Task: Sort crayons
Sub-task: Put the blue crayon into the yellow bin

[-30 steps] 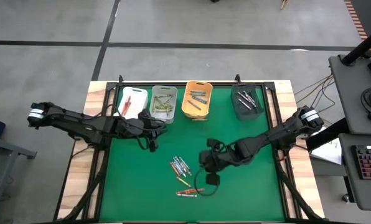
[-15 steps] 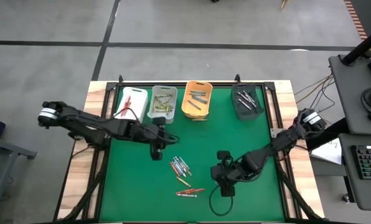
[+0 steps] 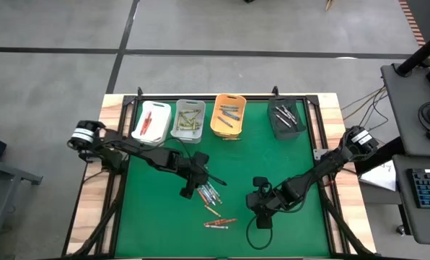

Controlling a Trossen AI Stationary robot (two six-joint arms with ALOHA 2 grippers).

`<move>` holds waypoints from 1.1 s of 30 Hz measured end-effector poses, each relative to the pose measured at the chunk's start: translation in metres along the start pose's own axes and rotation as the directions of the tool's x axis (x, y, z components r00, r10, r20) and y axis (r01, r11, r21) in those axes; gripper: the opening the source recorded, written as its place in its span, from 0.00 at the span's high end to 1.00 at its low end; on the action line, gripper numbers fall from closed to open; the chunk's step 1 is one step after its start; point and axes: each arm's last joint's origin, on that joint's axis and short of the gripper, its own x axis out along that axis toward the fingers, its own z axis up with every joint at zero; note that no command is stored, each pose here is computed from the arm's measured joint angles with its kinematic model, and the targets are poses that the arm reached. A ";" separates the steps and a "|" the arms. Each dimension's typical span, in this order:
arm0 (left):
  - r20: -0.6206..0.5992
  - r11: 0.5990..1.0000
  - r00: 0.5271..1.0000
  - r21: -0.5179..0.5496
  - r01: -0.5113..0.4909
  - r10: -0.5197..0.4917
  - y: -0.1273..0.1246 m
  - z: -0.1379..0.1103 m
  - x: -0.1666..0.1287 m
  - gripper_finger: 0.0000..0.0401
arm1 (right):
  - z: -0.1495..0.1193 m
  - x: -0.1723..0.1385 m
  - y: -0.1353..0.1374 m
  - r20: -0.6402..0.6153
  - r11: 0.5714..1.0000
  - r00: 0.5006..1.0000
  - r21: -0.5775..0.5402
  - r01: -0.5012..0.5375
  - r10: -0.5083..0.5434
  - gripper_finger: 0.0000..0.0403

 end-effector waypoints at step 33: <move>-0.058 0.997 0.998 0.076 0.032 -0.027 0.011 0.001 0.038 0.70 | 0.006 0.002 -0.010 0.039 0.999 0.999 0.021 0.025 -0.026 0.83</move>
